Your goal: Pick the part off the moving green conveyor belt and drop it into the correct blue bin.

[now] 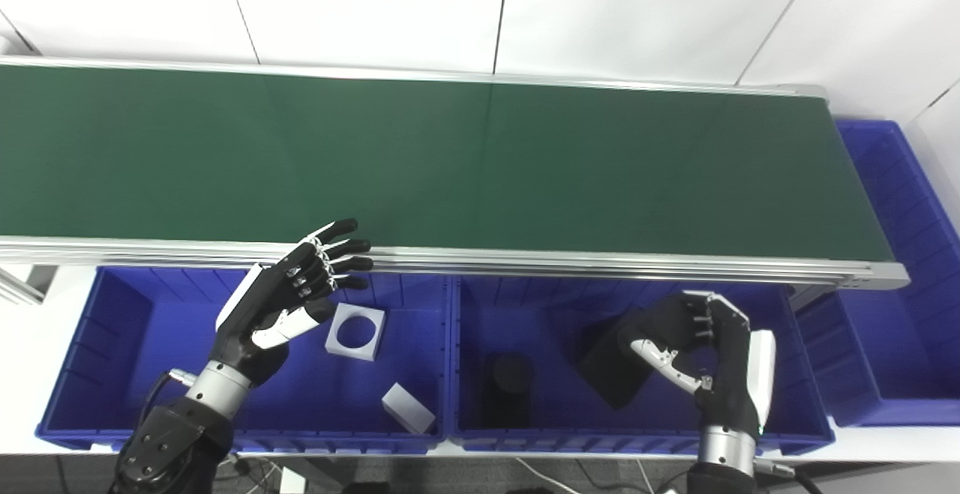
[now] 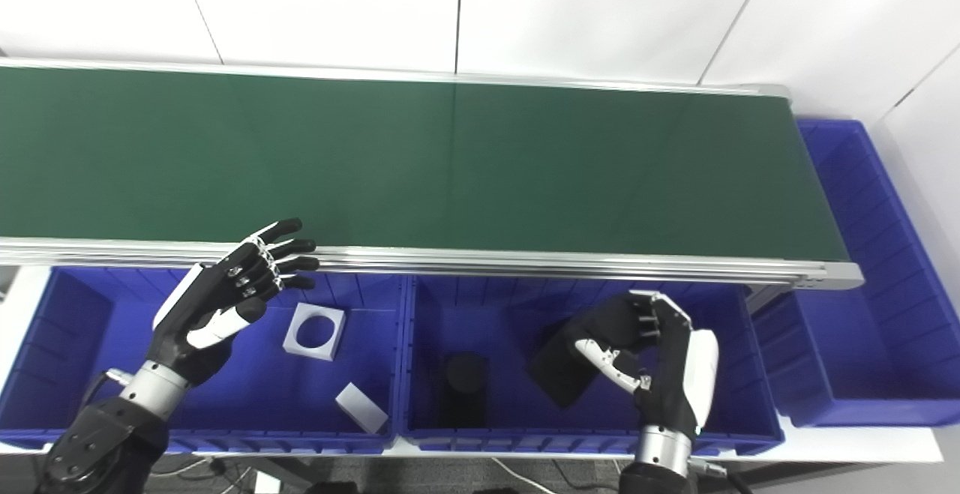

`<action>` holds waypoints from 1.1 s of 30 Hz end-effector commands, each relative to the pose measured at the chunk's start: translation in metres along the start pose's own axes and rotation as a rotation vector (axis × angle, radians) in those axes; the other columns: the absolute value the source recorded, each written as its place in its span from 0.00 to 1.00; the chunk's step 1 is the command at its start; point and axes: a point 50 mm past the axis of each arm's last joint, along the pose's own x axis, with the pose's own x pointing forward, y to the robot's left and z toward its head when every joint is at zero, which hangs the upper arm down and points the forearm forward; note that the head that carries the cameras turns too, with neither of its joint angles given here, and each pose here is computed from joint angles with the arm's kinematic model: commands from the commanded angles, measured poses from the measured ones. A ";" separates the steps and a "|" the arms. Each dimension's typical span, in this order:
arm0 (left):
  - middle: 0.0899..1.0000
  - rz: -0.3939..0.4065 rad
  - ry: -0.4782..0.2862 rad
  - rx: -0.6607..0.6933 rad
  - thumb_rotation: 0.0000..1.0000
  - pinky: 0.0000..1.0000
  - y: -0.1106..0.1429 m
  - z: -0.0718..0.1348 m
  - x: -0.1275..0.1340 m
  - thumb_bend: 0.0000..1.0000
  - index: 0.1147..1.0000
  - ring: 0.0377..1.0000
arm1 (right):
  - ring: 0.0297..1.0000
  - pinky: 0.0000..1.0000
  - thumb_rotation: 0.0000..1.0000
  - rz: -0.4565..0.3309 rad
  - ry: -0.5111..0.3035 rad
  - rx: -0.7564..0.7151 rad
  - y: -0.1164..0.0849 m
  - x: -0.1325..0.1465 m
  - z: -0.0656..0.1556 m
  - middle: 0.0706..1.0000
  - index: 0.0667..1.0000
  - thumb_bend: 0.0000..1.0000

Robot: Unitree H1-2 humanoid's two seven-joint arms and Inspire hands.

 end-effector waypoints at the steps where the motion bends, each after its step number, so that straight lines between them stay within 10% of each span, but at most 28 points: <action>1: 0.79 -0.011 -0.053 0.023 0.52 0.68 0.002 0.014 0.003 0.93 0.85 0.75 | 0.44 0.34 0.00 -0.046 -0.047 0.018 -0.004 0.002 0.001 0.49 0.46 0.50; 33: 0.78 -0.013 -0.056 0.024 0.52 0.69 -0.001 0.016 0.003 0.92 0.85 0.75 | 0.44 0.33 0.00 -0.099 0.004 0.014 -0.003 -0.004 -0.022 0.49 0.46 0.50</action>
